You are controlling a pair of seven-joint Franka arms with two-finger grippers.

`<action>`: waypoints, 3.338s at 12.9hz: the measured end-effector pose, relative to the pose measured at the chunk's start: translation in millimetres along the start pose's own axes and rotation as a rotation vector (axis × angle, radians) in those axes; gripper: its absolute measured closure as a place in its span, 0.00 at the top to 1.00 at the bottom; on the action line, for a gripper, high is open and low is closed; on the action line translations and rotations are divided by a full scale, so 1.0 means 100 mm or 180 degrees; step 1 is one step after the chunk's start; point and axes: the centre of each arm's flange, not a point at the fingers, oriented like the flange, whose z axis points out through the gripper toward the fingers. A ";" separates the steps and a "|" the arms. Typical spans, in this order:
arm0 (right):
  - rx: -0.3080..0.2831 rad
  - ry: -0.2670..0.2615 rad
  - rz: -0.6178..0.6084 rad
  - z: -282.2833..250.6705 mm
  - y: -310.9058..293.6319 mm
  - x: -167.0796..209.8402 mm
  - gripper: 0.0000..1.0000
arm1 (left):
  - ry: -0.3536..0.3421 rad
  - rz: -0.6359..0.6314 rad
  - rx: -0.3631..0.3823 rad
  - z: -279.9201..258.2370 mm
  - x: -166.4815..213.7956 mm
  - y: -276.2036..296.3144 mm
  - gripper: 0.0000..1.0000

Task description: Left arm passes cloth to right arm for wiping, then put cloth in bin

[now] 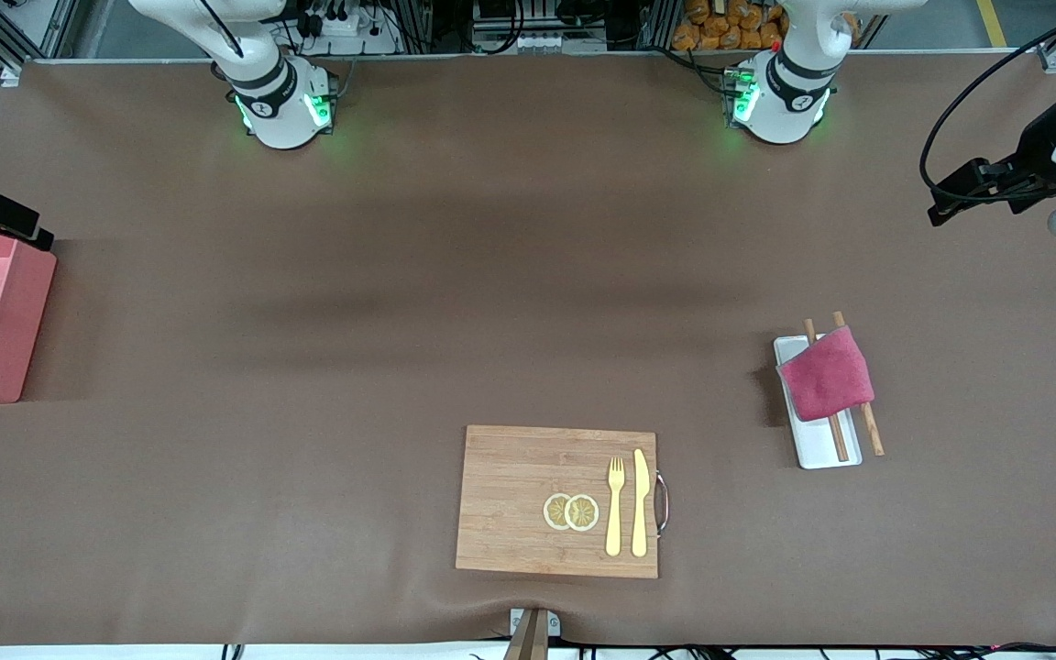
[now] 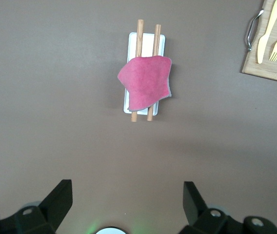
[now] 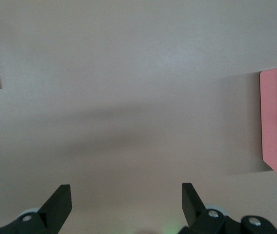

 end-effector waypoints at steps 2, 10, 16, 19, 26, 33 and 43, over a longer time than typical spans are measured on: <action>0.0000 0.0000 0.0000 0.00 0.00 0.00 1.00 | -0.0002 -0.0006 0.0000 0.00 0.00 -0.01 1.00; 0.0002 0.0026 -0.0009 -0.01 -0.02 0.01 1.00 | -0.0133 -0.0090 0.0023 0.03 -0.01 -0.17 1.00; 0.0002 0.0026 -0.0002 -0.01 0.00 0.01 1.00 | -0.0183 -0.0109 0.0056 0.60 0.34 -0.12 1.00; 0.0002 0.0015 -0.0011 0.00 -0.01 0.01 1.00 | -0.0073 -0.0121 0.0039 1.19 0.55 -0.12 1.00; 0.0056 -0.0553 -0.0657 0.82 -1.31 0.16 1.00 | -0.0184 -0.0124 0.0080 2.24 0.89 -0.09 0.88; 0.0630 -0.0747 -0.0718 1.36 -1.80 0.37 1.00 | -0.0273 -0.0130 0.0107 2.85 0.99 -0.09 0.66; 0.0941 -0.0820 -0.0749 1.49 -2.08 0.38 1.00 | -0.0218 -0.0171 0.0027 3.20 1.08 -0.05 0.54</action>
